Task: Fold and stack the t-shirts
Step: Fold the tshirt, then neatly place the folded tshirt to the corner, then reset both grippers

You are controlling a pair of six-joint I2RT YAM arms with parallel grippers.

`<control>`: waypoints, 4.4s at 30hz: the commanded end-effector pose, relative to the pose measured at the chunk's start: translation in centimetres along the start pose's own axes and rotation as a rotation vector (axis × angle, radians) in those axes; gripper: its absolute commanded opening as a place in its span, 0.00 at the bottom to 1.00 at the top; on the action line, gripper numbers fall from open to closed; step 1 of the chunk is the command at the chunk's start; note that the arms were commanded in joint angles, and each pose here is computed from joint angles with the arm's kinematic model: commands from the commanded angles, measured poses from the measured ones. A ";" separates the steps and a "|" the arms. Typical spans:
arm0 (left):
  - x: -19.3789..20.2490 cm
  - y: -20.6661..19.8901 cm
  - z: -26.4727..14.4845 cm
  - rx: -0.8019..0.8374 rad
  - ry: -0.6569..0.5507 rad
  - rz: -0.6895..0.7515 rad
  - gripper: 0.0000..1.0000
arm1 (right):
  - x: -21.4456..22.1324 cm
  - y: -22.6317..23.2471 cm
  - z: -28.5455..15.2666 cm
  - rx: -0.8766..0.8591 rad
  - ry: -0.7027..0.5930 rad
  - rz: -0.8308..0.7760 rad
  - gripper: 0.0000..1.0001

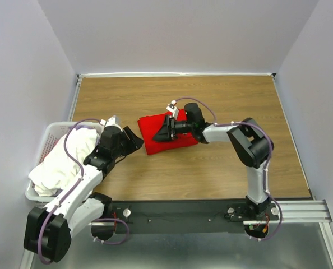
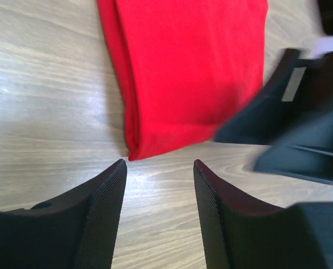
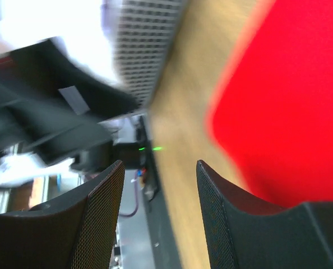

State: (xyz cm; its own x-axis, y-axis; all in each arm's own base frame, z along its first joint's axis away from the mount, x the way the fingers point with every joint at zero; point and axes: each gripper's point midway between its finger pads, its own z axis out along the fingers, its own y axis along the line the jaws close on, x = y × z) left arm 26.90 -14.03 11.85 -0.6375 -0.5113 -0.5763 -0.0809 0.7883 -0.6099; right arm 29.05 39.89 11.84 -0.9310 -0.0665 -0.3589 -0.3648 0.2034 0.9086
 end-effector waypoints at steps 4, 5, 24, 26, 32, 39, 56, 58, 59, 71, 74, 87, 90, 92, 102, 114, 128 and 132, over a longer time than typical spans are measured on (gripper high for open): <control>-1.0 1.7 -1.2 -0.091 -0.054 0.031 0.67 | 2.0 -9.8 2.6 0.155 -0.010 0.188 0.60; -0.9 1.7 -1.2 -0.092 -0.053 0.031 0.68 | 2.3 -10.1 2.7 0.154 -0.001 0.199 0.59; -2.6 0.9 7.1 -0.161 0.030 0.061 0.76 | -5.8 -4.0 -12.5 0.696 -0.196 -0.174 0.73; -2.0 1.6 8.3 -0.188 0.062 0.073 0.74 | -5.1 -4.5 -13.9 0.758 -0.199 -0.193 0.74; -0.9 2.9 11.2 -0.242 0.138 0.096 0.59 | -3.7 -4.0 -17.1 0.845 -0.230 -0.222 0.76; 0.1 5.0 13.2 -0.332 0.193 0.127 0.40 | -3.7 -3.9 -17.5 0.860 -0.223 -0.236 0.76; -17.5 10.5 15.5 -0.736 0.000 0.349 0.00 | -5.1 -4.4 -19.0 0.957 -0.165 -0.287 0.76; -20.0 11.2 15.4 -0.783 -0.031 0.370 0.00 | -5.0 -4.4 -19.2 0.971 -0.147 -0.282 0.76; -22.0 11.6 15.1 -0.805 -0.068 0.365 0.00 | -5.0 -4.5 -19.3 0.984 -0.142 -0.283 0.76; -30.5 20.0 11.9 -1.102 -0.116 0.508 0.00 | -4.3 -4.8 -19.8 1.026 -0.084 -0.212 0.76; -31.9 21.7 11.1 -1.176 -0.131 0.532 0.00 | -4.3 -4.7 -19.5 1.019 -0.075 -0.191 0.76; -37.2 23.7 9.8 -1.236 -0.206 0.549 0.00 | -4.5 -4.9 -18.8 1.015 -0.052 -0.129 0.76; -37.6 23.9 9.7 -1.258 -0.209 0.555 0.02 | -4.4 -4.8 -18.7 1.010 -0.052 -0.120 0.75; -38.0 23.9 9.6 -1.271 -0.216 0.554 0.08 | -4.3 -4.8 -18.7 1.011 -0.051 -0.117 0.75; -39.5 21.0 8.4 -1.192 -0.311 0.501 0.80 | -4.6 -3.9 -19.3 1.019 -0.079 -0.133 0.75; -34.6 2.7 9.8 -0.656 -0.368 0.520 0.84 | -8.0 -1.6 -24.8 1.238 -0.315 -0.185 0.78; -16.8 -17.0 -1.3 -0.039 -0.339 0.477 0.84 | -8.5 7.8 -39.2 1.560 -0.814 -0.279 1.00; -18.5 -15.8 -7.7 -0.060 -0.483 0.449 0.85 | -6.9 11.7 -42.7 1.576 -0.979 -0.300 1.00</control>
State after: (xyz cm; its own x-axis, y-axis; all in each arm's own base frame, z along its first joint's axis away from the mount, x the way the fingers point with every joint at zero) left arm 37.32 -17.85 31.08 -0.3505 -0.0935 -0.9319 0.1374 0.9791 -0.1499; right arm 33.04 4.80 32.36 -0.3844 0.1326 -0.9136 0.2419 0.9695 0.0389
